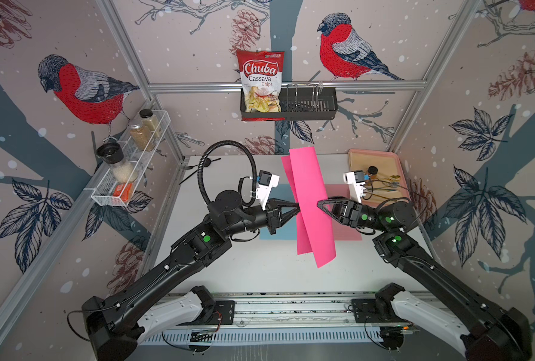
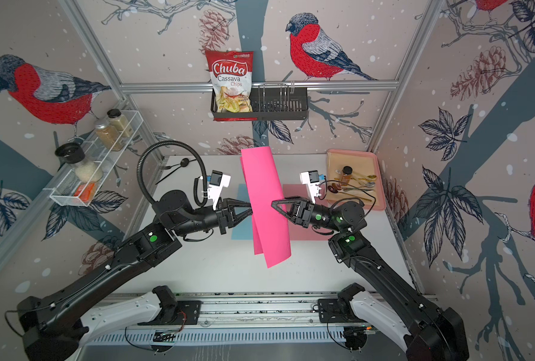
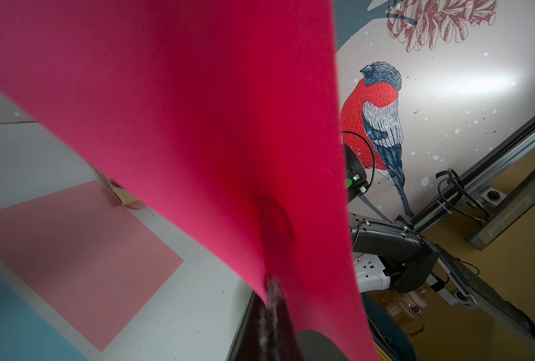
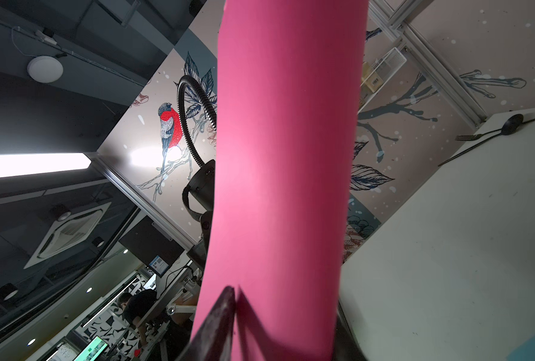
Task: Fold the rectangular paper in half along the long edge
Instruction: Fold the paper.
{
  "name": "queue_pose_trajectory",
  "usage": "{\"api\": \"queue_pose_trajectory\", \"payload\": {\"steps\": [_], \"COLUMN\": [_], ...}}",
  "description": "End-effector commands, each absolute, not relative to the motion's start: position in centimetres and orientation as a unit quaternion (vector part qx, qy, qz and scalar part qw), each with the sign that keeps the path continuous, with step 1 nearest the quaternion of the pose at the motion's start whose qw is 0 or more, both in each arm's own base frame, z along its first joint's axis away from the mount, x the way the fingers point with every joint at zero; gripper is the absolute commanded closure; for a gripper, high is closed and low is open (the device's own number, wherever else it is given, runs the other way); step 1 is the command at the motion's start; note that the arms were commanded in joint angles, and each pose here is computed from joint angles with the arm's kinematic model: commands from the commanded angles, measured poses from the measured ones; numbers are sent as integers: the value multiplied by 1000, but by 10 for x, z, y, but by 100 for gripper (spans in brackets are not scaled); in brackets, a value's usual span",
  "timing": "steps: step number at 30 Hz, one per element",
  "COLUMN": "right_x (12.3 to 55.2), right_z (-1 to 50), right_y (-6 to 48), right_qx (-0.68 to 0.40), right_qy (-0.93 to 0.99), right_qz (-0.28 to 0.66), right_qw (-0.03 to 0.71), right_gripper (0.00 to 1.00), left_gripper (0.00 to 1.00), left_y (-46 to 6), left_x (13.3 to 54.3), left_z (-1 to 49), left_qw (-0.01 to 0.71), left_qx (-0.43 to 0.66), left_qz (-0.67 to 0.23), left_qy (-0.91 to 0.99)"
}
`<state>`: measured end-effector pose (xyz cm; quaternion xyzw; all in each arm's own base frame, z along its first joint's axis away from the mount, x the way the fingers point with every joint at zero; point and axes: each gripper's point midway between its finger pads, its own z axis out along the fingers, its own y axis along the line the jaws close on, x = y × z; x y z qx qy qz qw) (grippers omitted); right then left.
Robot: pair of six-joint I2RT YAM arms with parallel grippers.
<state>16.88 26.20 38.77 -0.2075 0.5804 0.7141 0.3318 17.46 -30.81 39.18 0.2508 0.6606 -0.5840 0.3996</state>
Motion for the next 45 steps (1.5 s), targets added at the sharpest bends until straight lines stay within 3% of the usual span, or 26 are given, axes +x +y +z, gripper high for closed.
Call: {"api": "queue_pose_trajectory", "payload": {"steps": [1,6,11,16,20,30,37,41,45], "right_x": [160,155,158,162,165,161,154,152,153], "right_z": [399,398,395,393,390,392,388,384,384], "right_y": [266,280,282,282,279,276,279,280,279], "right_qx": [-231,-249,-245,-240,-236,-245,-272,-280,-278], "right_qy": [565,577,584,588,593,592,600,609,611], "right_qz": [716,701,695,692,689,688,676,666,662], "right_qw": [339,336,341,343,344,341,331,328,333], "right_gripper": [52,41,38,45,56,65,66,55,55], "left_gripper": [100,100,100,100,100,100,100,100,100], "left_y": [-310,-312,-314,-313,-312,-314,-312,-311,-311], "left_x": [173,174,174,173,173,174,173,173,173], "left_z": [396,396,394,394,393,386,398,400,401], "left_qw": [402,399,397,396,397,391,401,404,404], "left_qx": [257,259,260,261,260,261,264,264,264], "left_qz": [-587,-589,-589,-587,-585,-579,-577,-575,-575], "left_qy": [654,653,655,656,658,666,660,661,661]}}
